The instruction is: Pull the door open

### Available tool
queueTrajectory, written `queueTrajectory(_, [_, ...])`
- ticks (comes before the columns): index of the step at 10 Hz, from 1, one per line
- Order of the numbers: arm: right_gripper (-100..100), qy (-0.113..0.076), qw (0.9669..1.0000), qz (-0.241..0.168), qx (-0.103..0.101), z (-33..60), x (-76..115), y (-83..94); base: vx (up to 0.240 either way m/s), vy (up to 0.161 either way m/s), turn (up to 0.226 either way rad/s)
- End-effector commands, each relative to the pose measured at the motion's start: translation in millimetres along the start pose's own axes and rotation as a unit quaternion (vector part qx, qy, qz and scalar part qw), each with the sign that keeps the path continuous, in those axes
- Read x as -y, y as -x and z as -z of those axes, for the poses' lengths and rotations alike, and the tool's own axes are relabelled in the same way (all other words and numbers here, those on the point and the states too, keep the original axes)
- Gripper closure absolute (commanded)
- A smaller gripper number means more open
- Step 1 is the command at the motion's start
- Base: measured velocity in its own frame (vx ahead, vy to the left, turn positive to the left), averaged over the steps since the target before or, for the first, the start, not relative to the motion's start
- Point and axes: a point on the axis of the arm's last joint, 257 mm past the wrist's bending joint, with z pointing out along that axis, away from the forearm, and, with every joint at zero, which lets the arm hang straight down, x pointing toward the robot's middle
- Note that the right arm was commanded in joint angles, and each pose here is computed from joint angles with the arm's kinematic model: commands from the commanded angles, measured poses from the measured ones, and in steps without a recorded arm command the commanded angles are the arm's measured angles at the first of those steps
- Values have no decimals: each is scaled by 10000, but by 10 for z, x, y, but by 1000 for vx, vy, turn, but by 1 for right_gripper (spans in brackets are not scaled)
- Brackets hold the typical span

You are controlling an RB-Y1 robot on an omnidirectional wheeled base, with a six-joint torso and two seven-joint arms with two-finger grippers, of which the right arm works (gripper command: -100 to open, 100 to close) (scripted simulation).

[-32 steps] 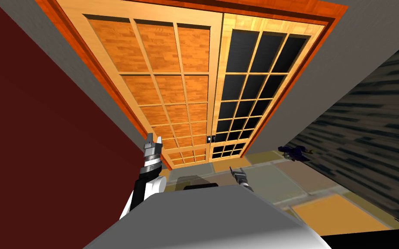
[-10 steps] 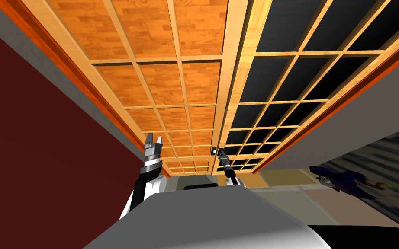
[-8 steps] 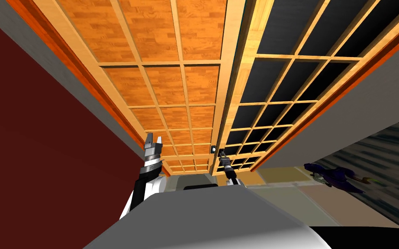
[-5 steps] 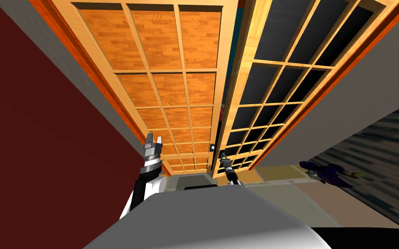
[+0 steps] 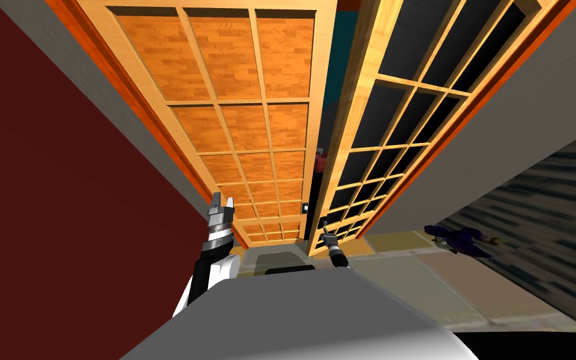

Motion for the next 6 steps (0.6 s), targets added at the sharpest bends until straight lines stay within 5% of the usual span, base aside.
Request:
queueTrajectory(1, [-100, 54, 10000, 56, 41, 5, 38, 36, -169, -5, 72])
queueTrajectory(4, [-100, 263, 9992, 176, 229, -56, 52, 194, -205, -14, 116])
queueTrajectory(6, [-100, 433, 9981, 234, 381, -110, 17, 319, -190, -121, 135])
